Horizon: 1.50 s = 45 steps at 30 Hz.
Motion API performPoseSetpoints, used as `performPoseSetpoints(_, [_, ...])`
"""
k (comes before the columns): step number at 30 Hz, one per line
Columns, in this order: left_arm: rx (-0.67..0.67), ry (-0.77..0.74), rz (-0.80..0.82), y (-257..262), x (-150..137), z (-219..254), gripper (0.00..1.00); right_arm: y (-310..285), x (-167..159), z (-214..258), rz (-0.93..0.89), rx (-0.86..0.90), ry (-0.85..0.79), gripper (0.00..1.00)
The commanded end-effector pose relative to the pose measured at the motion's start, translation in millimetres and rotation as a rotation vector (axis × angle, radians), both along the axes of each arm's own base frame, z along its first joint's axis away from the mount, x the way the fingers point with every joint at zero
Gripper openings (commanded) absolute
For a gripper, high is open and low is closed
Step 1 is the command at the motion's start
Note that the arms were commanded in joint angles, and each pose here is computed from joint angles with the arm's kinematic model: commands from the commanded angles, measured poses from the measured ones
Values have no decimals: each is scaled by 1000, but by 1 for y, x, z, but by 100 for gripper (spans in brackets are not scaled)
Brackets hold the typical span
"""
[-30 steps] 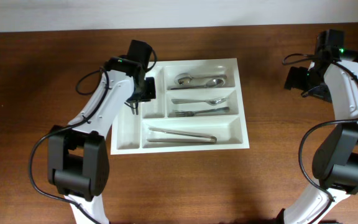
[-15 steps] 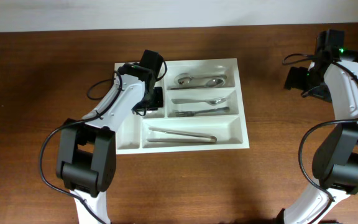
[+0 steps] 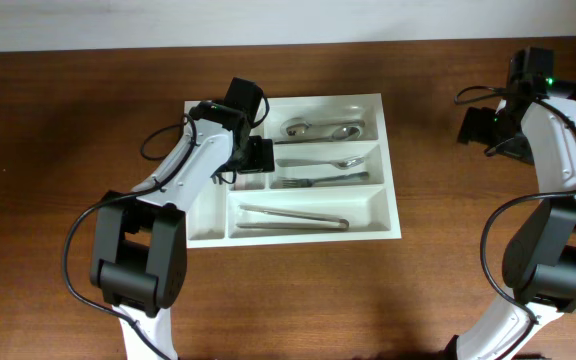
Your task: Pack container
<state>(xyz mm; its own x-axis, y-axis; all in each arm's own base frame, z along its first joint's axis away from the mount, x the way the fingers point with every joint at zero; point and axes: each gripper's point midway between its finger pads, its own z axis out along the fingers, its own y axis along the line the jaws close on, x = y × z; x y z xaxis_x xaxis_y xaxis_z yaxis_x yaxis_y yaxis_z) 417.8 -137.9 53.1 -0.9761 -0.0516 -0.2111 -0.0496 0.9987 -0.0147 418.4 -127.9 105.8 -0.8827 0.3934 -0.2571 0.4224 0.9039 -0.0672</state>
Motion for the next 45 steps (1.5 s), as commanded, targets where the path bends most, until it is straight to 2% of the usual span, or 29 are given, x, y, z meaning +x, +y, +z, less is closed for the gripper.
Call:
performPoseSetpoints(1, [59,-50,35,16,17,11,99,-3,4,4,-16,-3,-17,99])
performPoseSetpoints(6, [132,-169,134,58,48,61,99,-3,4,4,-16,-3,-17,99])
performPoseSetpoints(11, [121,-271,262,113,72,106,99,-3,4,4,-16,-3,-17,99])
performPoseSetpoints(15, [128,-305,375,167,76,122,99,-3,4,4,-16,-3,-17,99])
performPoseSetpoints(21, [136,-283,499,229,64,122,99,-3,4,4,-16,-3,-17,99])
performPoseSetpoints(36, [129,-281,533,245,61,121,99,-3,4,4,-16,-3,-17,99])
performPoseSetpoints(41, [273,-295,581,269,54,128,99,-3,4,4,-16,-3,-17,99])
performPoseSetpoints(45, [275,-285,580,269,52,127,99,-3,4,4,-16,-3,-17,99])
